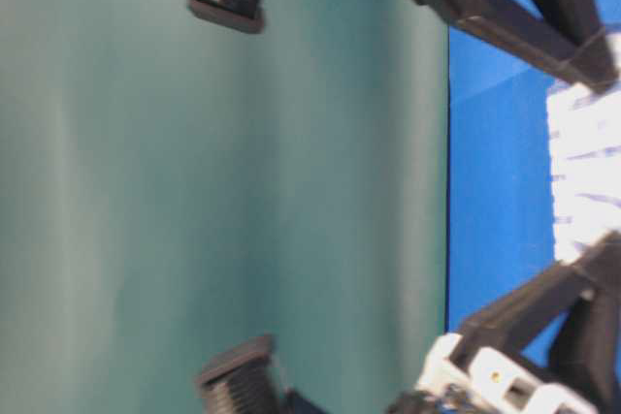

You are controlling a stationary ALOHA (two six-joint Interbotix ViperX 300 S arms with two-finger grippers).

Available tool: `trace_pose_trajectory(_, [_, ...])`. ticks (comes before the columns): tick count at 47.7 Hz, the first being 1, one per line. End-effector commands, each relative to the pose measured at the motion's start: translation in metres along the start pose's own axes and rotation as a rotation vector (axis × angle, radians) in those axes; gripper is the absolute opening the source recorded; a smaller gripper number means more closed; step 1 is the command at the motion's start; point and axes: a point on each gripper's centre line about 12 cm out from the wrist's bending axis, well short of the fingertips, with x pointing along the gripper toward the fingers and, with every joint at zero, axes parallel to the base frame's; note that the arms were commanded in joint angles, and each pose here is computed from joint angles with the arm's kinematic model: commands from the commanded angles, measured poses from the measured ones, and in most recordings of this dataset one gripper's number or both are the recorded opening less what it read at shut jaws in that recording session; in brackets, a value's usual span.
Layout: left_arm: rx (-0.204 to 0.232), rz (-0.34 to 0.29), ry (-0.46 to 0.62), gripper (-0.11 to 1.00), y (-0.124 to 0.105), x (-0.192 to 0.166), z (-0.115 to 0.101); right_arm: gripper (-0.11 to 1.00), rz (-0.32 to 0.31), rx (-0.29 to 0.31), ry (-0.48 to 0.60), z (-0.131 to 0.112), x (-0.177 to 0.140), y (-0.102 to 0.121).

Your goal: Fold the blue towel.

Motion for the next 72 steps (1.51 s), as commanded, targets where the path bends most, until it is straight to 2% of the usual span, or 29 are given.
trace_pose_trajectory(1, [-0.018,-0.004,-0.024,0.03,-0.003,0.001,0.006,-0.03,0.007,0.016,-0.018,0.006,-0.001,0.006])
trace_pose_trajectory(13, [-0.007,-0.010,-0.039,0.04,-0.009,0.001,0.005,0.01,0.023,0.022,-0.004,0.001,-0.002,0.016])
trace_pose_trajectory(18, [-0.007,-0.010,-0.040,0.06,-0.009,0.001,0.005,0.14,0.019,0.041,0.002,0.000,-0.002,0.016])
trace_pose_trajectory(22, [-0.008,-0.013,-0.037,0.24,-0.009,-0.001,0.005,0.32,0.017,0.045,0.004,0.000,-0.002,0.016])
trace_pose_trajectory(25, [-0.003,-0.023,-0.034,0.42,-0.011,-0.004,0.006,0.51,0.022,0.046,-0.001,0.001,-0.004,0.017])
trace_pose_trajectory(29, [0.033,-0.048,-0.029,0.67,-0.016,-0.014,0.009,0.77,0.036,0.040,-0.016,0.005,-0.011,0.019])
trace_pose_trajectory(32, [0.037,-0.065,-0.036,0.83,-0.017,-0.023,0.015,0.90,0.058,0.033,-0.044,0.013,-0.022,0.021])
trace_pose_trajectory(36, [0.033,-0.088,-0.051,0.92,-0.017,-0.038,0.024,0.89,0.084,0.026,-0.089,0.023,-0.038,0.022])
trace_pose_trajectory(43, [0.027,-0.134,-0.093,0.89,-0.016,-0.073,0.041,0.85,0.106,0.017,-0.170,0.037,-0.068,0.015])
trace_pose_trajectory(50, [0.013,-0.157,-0.147,0.89,-0.010,-0.103,0.049,0.85,0.104,-0.019,-0.244,0.043,-0.097,0.000])
trace_pose_trajectory(60, [-0.001,-0.167,-0.206,0.88,0.006,-0.141,0.038,0.85,0.105,-0.051,-0.336,0.042,-0.134,-0.023])
trace_pose_trajectory(66, [-0.008,-0.172,-0.245,0.88,0.014,-0.161,0.031,0.85,0.133,-0.053,-0.394,0.041,-0.157,-0.035])
trace_pose_trajectory(72, [0.007,-0.178,-0.287,0.88,0.021,-0.177,0.025,0.84,0.148,-0.071,-0.431,0.035,-0.172,-0.045])
